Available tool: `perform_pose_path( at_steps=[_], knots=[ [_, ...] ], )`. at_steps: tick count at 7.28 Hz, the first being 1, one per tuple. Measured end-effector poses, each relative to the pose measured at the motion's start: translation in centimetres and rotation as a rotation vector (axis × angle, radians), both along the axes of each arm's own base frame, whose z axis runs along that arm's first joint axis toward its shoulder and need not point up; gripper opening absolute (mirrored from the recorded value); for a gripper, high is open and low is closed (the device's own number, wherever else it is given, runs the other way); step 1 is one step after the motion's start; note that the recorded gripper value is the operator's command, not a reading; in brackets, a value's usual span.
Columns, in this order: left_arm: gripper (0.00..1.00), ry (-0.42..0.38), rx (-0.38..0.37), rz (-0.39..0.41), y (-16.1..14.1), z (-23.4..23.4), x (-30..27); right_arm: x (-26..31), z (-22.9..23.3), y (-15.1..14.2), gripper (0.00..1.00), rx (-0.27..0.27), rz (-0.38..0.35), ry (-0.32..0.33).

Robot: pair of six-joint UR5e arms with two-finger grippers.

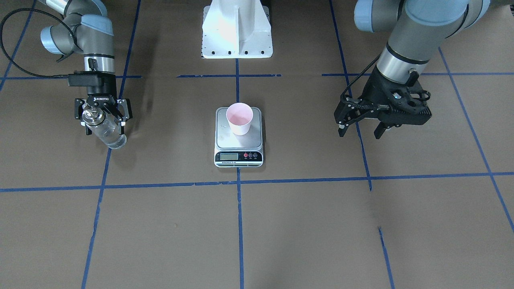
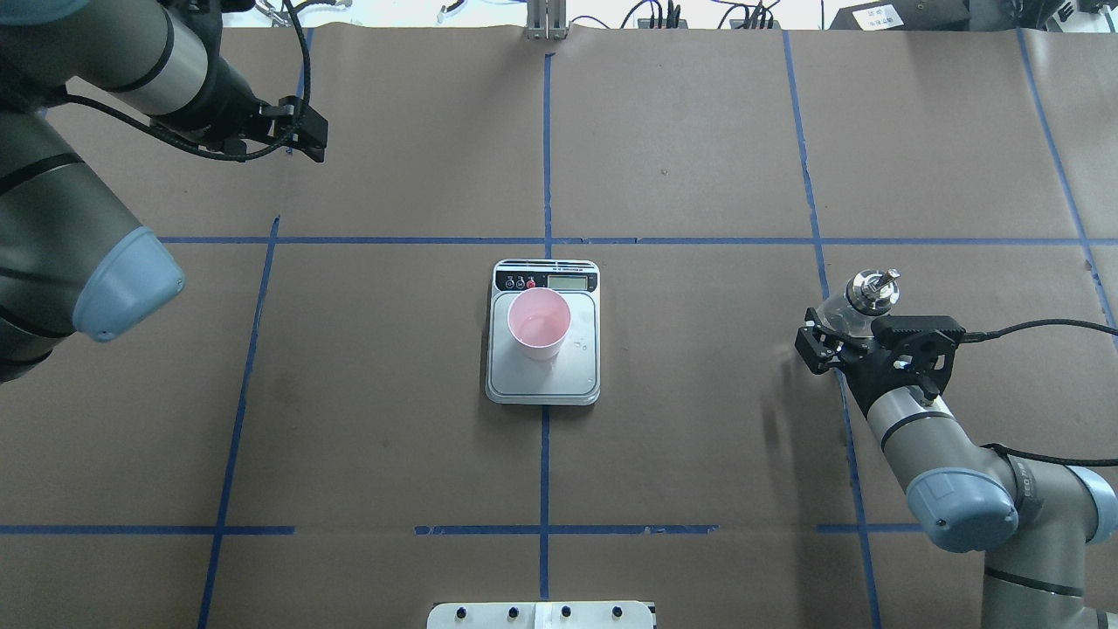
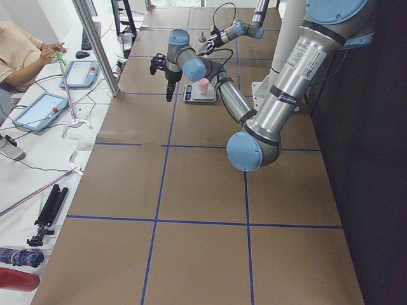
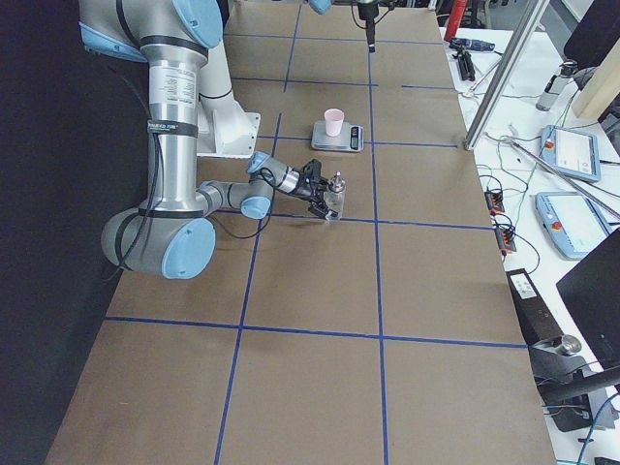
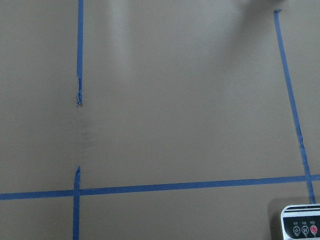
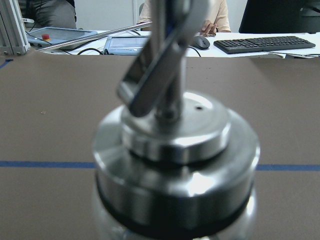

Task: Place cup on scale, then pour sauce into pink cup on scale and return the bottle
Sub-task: 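Lift the bottle with the right gripper and carry it beside the pink cup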

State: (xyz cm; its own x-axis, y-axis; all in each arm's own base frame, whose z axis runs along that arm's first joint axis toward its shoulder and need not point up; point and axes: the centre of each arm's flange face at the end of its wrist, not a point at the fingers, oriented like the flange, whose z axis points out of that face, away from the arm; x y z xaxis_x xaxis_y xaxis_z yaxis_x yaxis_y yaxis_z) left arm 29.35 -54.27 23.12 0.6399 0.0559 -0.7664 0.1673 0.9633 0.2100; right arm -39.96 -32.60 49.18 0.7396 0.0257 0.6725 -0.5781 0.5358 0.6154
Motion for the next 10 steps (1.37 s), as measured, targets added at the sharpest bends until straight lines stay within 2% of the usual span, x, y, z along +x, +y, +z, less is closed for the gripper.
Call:
perform_pose_path(
  at_steps=[1, 2, 7, 9, 10],
  knots=[
    [0.92, -0.001, 0.0, -0.001, 0.0, 0.0, 0.0, -0.2, 0.2, 0.0, 0.99, 0.007, 0.008, 0.006],
    [0.92, -0.002, 0.0, -0.001, 0.0, 0.0, 0.0, -0.4, 0.3, 0.1, 0.89, 0.015, 0.014, 0.01],
    [0.92, -0.022, -0.007, -0.013, -0.1, -0.3, 0.0, -0.7, -0.3, 1.0, 0.0, 0.066, 0.036, -0.01],
    [0.92, -0.025, -0.006, -0.016, -0.1, -0.3, 0.0, -0.6, -0.7, 1.0, 0.0, 0.105, 0.044, 0.033],
    [0.92, -0.026, -0.005, -0.017, -0.1, -0.3, -0.1, -1.2, -1.6, 1.0, 0.0, 0.132, 0.039, 0.084]
  ],
)
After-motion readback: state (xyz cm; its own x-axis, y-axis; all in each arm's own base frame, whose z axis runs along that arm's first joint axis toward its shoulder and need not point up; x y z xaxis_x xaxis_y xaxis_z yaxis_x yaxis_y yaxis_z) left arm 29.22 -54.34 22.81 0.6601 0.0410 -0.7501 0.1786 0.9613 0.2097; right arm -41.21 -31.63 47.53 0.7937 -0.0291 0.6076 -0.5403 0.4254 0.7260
